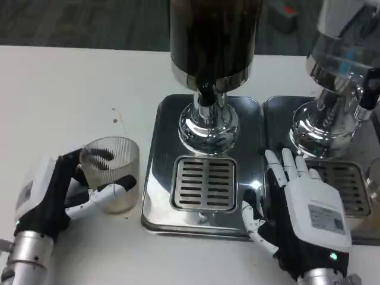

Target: Grasp the cup under the faucet to collect the drink, then remove the cup.

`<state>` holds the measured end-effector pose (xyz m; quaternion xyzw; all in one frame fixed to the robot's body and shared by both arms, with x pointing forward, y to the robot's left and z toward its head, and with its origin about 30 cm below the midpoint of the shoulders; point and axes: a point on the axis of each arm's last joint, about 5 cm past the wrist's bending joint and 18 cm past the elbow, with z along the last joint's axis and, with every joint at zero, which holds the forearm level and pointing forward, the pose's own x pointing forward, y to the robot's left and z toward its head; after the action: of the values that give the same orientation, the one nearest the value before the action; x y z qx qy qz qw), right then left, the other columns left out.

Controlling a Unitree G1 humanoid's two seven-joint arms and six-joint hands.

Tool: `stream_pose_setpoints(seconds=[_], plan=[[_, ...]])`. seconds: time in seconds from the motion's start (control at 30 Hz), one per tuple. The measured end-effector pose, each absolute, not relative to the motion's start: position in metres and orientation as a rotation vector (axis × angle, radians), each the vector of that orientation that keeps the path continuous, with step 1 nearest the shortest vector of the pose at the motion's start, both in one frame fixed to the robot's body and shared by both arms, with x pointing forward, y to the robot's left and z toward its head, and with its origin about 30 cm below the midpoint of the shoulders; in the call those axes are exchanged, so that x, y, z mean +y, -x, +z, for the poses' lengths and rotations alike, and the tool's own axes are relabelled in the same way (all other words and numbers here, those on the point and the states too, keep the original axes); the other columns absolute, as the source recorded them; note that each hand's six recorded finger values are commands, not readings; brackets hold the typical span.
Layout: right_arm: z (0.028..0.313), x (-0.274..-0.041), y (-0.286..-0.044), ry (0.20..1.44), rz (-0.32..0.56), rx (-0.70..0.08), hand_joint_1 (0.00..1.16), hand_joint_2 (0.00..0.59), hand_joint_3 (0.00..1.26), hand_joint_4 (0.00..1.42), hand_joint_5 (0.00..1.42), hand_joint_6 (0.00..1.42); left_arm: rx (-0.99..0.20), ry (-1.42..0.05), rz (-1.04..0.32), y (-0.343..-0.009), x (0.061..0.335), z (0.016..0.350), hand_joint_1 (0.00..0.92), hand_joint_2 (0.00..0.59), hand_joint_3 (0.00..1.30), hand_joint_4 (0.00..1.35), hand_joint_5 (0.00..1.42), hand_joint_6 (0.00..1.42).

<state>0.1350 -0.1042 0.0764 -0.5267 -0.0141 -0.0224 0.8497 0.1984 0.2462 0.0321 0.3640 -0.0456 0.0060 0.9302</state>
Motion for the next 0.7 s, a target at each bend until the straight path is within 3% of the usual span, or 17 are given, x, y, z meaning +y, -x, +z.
stream_pose_setpoints(seconds=[0.7], plan=[[0.0770,-0.1064,-0.1358,1.116,-0.072,-0.037,0.36,0.530,0.11,0.00,0.02,0.06,-0.223,-0.747,0.007,-0.2059,0.2393,0.0405,0.409,0.086,0.65,0.72,0.85,0.83]])
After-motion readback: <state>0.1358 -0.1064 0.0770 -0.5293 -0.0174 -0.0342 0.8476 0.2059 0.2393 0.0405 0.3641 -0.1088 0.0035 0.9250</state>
